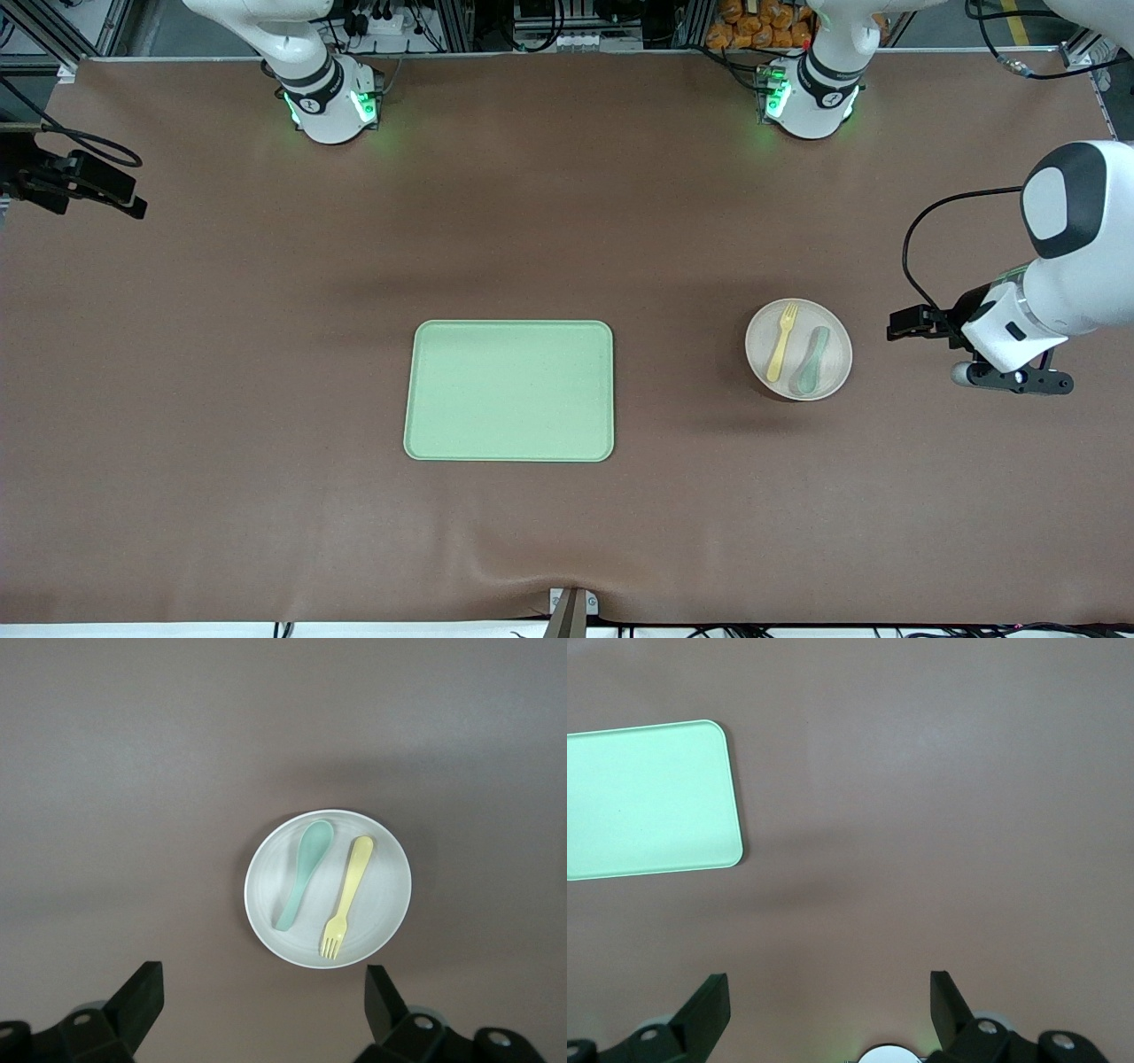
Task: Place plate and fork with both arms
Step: 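Lower the left gripper and grasp the white plate's rim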
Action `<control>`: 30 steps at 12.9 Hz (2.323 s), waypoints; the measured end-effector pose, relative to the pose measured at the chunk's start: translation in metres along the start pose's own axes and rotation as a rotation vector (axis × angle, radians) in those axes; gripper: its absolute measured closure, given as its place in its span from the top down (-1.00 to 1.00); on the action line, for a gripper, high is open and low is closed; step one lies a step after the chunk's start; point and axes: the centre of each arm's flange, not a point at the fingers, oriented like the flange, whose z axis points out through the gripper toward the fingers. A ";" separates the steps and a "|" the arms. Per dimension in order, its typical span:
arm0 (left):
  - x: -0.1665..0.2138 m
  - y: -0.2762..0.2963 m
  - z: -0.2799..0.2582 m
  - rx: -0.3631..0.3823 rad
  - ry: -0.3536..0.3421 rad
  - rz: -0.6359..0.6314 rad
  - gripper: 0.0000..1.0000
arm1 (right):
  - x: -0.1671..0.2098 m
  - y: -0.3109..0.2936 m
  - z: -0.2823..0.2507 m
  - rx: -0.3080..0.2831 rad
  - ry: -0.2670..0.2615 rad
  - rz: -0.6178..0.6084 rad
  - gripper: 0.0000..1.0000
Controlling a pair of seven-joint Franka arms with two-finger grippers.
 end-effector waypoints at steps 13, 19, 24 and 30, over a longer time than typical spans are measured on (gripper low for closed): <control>0.023 0.002 0.060 -0.057 -0.014 0.051 1.00 | 0.000 0.001 0.000 0.000 0.001 0.001 1.00; 0.033 -0.002 0.114 -0.069 -0.065 0.099 1.00 | 0.001 0.002 0.000 0.000 0.000 0.003 1.00; 0.037 -0.032 0.155 -0.086 -0.088 0.165 1.00 | 0.001 0.002 0.000 0.000 0.001 0.003 1.00; 0.038 -0.045 0.187 -0.085 -0.065 0.246 0.88 | 0.001 0.002 0.000 0.000 0.001 0.003 1.00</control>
